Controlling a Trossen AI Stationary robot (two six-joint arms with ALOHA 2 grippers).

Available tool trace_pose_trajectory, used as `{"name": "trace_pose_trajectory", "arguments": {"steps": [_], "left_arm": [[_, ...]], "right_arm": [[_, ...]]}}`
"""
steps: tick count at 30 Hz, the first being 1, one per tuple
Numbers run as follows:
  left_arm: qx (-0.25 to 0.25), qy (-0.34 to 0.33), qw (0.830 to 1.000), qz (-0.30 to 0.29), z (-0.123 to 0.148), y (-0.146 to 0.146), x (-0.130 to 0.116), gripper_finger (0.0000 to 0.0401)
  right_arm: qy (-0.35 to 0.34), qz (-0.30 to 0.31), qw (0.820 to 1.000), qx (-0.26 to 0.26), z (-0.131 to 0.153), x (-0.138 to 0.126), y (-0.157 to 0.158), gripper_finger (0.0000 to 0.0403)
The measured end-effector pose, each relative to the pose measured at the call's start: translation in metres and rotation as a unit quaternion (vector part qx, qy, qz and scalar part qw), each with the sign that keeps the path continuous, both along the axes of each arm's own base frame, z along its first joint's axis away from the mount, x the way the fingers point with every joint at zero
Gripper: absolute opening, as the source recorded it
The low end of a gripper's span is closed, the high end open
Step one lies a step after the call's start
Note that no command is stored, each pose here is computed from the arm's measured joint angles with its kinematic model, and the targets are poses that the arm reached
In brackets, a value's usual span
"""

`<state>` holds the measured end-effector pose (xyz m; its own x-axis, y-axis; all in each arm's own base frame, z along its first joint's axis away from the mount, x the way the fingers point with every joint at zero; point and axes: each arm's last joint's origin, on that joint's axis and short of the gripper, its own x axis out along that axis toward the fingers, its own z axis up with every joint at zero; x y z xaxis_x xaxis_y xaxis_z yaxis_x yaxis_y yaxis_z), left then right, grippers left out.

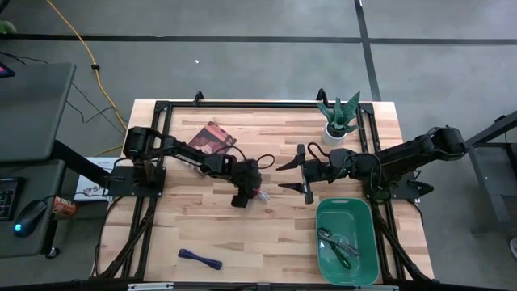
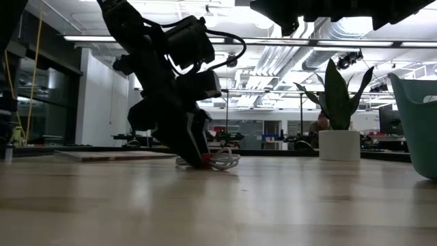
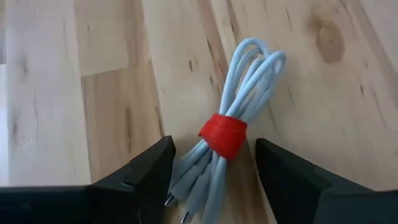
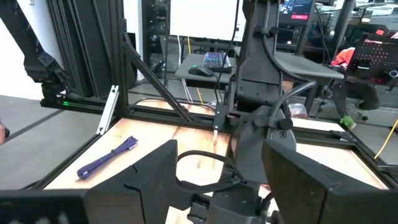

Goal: Pick and place USB-C Cables
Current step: Put the white USB cable into the bin

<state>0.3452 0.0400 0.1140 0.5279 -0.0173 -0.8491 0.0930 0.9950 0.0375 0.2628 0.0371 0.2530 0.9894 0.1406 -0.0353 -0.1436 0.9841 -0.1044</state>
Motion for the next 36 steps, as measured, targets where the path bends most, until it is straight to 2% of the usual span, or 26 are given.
{"name": "trace_pose_trajectory", "arguments": {"steps": [5, 9, 12, 16, 18, 21, 25, 27, 29, 32, 34, 36], "left_arm": [[0.009, 0.002, 1.0, 0.006, 0.0, 0.0, 0.0, 0.0207], [0.016, 0.021, 0.999, 0.02, -0.001, 0.001, -0.003, 0.018], [0.018, 0.035, 0.999, 0.026, -0.002, 0.001, -0.006, 0.0132], [0.024, 0.049, 0.998, 0.036, 0.007, 0.001, -0.012, 0.0033], [0.024, 0.063, 0.996, 0.054, 0.015, 0.002, -0.02, 0.0013], [0.045, 0.03, 0.996, 0.076, 0.04, 0.003, -0.025, 0.0017], [0.043, -0.063, 0.99, 0.117, 0.071, 0.003, -0.042, 0.0005], [0.033, -0.142, 0.979, 0.139, 0.082, 0.002, -0.051, 0.0005], [0.023, -0.23, 0.96, 0.161, 0.091, 0.001, -0.062, 0.0004], [-0.002, -0.342, 0.92, 0.194, 0.09, 0.0, -0.079, 0.0003], [-0.027, -0.412, 0.887, 0.208, 0.088, -0.001, -0.086, 0.0002], [-0.046, -0.457, 0.862, 0.214, 0.086, -0.002, -0.091, 0.0002]], "right_arm": [[0.008, 0.0, 1.0, 0.004, -0.001, 0.0, 0.0, 0.0224], [0.01, 0.0, 1.0, 0.007, -0.002, 0.0, 0.0, 0.0224], [0.01, 0.0, 1.0, 0.008, -0.002, 0.0, 0.0, 0.0224], [0.012, 0.0, 1.0, 0.007, -0.002, 0.0, 0.0, 0.0224], [0.012, 0.0, 1.0, 0.005, -0.002, 0.0, 0.0, 0.0224], [0.017, -0.001, 1.0, 0.009, -0.003, 0.0, 0.0, 0.0224], [0.027, -0.001, 0.999, 0.018, -0.005, 0.0, 0.0, 0.0224], [0.035, -0.002, 0.999, 0.02, -0.006, 0.0, 0.0, 0.0224], [0.04, -0.007, 0.999, 0.026, -0.007, 0.0, 0.0, 0.0224], [0.042, -0.025, 0.998, 0.033, -0.008, 0.0, -0.001, 0.0224], [0.044, -0.048, 0.997, 0.032, -0.011, 0.002, -0.002, 0.0224], [0.035, -0.07, 0.996, 0.032, -0.013, 0.006, -0.004, 0.0224]]}}
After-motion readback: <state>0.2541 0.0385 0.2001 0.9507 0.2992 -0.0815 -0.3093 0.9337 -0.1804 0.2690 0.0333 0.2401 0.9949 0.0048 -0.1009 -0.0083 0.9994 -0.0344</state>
